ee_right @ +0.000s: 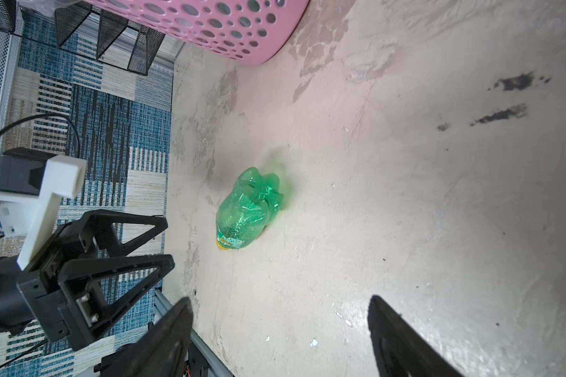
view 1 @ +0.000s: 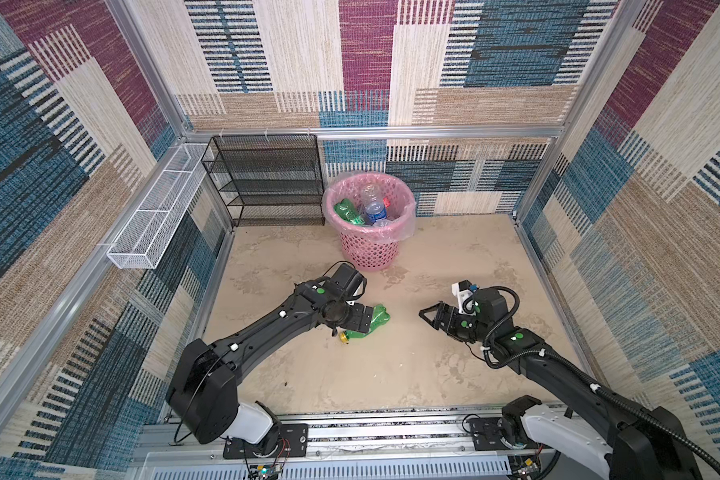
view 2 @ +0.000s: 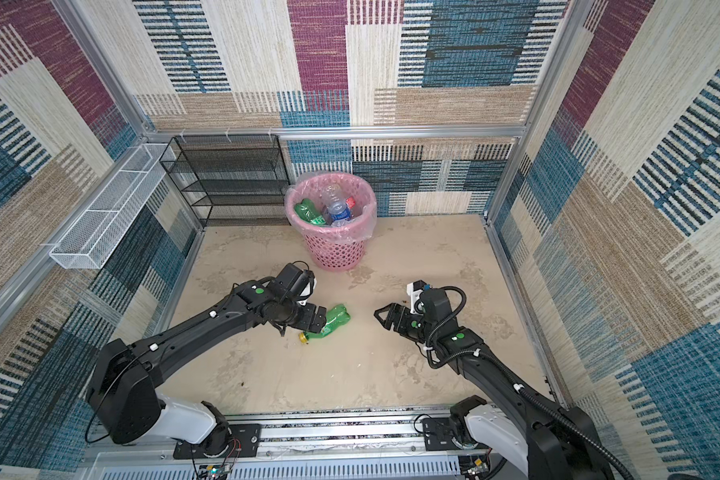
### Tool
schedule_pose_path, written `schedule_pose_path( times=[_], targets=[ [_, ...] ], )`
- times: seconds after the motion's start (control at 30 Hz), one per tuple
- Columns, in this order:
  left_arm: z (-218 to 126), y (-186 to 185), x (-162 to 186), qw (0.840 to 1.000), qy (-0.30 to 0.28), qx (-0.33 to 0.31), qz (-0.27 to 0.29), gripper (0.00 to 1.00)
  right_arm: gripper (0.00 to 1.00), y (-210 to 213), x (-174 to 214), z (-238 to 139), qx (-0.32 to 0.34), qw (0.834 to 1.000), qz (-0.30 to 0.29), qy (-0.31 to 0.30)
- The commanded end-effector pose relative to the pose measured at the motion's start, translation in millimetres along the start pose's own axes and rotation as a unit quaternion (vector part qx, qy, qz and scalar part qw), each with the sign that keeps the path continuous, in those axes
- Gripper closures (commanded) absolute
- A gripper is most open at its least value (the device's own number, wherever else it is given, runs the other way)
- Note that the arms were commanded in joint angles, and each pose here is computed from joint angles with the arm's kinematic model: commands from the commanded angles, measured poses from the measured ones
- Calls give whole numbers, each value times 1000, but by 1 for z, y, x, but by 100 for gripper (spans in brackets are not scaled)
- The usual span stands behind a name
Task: Throw the plastic bottles in the bin
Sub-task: 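Lower the left gripper and close it around the remaining green soda bottle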
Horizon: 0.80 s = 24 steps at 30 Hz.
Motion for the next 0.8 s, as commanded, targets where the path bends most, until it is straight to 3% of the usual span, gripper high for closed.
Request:
schedule_pose_path(
  times=[0.0, 0.17, 0.77],
  targets=[
    [8, 0, -1, 999, 11, -16, 37, 2, 15, 4, -5, -1, -7, 1000, -5, -14],
    [23, -3, -3, 998, 23, -18, 52, 0, 15, 3, -4, -3, -4, 1000, -6, -15],
    [56, -23, -7, 996, 50, 30, 74, 14, 15, 2, -4, -4, 0, 1000, -7, -15]
  ],
)
Point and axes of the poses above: each gripper's point midway between its finger pads, its own z axis out along the fingers, its own y axis along the line the jaws close on, x = y × z, the point moved 2 cm from there along -z, back along the fingers, and after that the axes turned 5 degrees about -z, right-handed, at the moved point
